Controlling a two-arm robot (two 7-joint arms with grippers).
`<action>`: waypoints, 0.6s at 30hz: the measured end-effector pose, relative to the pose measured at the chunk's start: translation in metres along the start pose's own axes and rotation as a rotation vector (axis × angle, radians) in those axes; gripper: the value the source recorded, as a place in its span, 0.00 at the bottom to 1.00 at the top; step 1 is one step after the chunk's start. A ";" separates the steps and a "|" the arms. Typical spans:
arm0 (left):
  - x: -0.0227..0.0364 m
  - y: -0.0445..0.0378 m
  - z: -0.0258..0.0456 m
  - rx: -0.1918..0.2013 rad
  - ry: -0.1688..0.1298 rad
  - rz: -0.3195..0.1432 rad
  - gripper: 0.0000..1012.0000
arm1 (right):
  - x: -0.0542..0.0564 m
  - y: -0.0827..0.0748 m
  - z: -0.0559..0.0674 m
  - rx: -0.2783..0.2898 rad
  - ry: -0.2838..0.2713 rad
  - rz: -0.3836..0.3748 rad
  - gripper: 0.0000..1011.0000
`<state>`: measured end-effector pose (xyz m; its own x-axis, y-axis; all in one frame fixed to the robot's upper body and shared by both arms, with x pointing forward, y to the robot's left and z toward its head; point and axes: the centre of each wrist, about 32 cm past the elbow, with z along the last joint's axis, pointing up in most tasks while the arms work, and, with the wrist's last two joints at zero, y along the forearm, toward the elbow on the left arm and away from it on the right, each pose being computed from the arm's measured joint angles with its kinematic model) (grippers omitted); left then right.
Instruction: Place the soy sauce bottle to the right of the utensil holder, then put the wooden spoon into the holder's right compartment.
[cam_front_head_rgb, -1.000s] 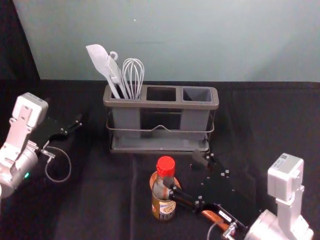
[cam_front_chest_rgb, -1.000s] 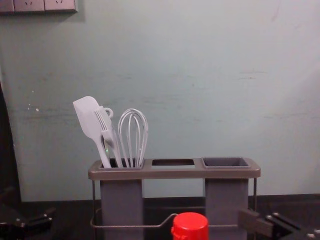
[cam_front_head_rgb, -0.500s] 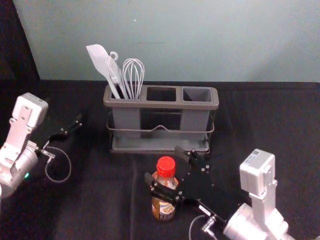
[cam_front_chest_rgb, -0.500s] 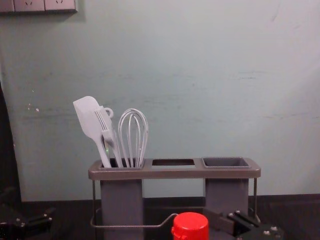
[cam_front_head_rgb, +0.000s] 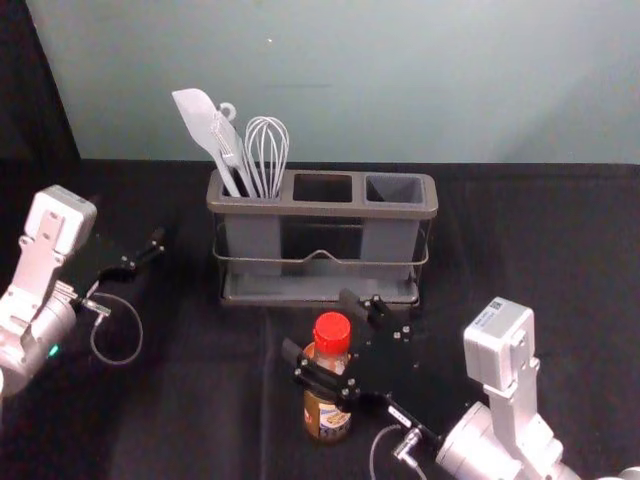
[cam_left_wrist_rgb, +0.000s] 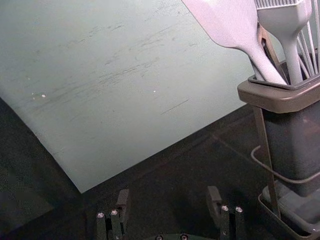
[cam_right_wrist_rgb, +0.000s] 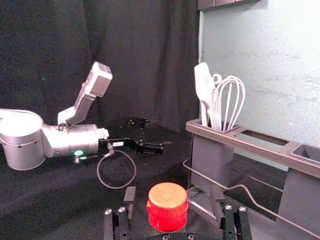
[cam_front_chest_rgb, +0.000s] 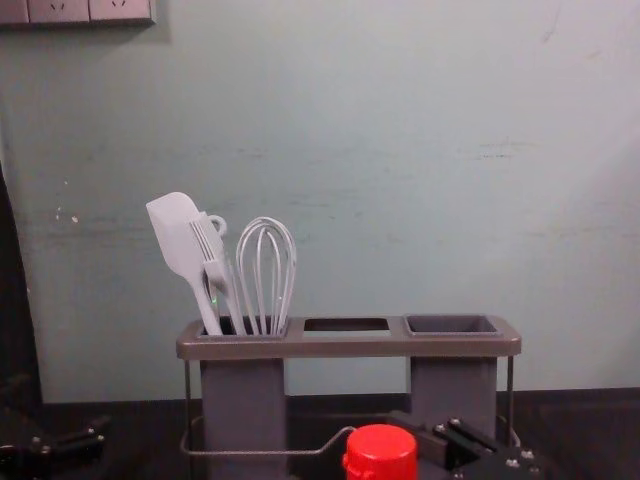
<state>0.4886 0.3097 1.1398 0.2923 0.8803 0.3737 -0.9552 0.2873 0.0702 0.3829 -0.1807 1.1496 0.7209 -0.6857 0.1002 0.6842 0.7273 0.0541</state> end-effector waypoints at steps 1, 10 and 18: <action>0.0000 0.0000 0.0000 0.000 0.000 0.000 0.99 | 0.000 0.000 0.000 0.000 -0.002 -0.001 0.92; 0.0000 0.0000 0.0000 0.000 0.000 0.000 0.99 | -0.001 0.000 0.002 -0.004 -0.010 0.000 0.67; 0.0000 0.0000 0.0000 0.000 0.000 0.000 0.99 | -0.001 0.000 0.002 -0.002 -0.009 0.000 0.43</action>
<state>0.4886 0.3096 1.1398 0.2923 0.8803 0.3738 -0.9552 0.2874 0.0702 0.3823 -0.1804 1.1511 0.7201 -0.6852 0.1093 0.6843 0.7274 0.0518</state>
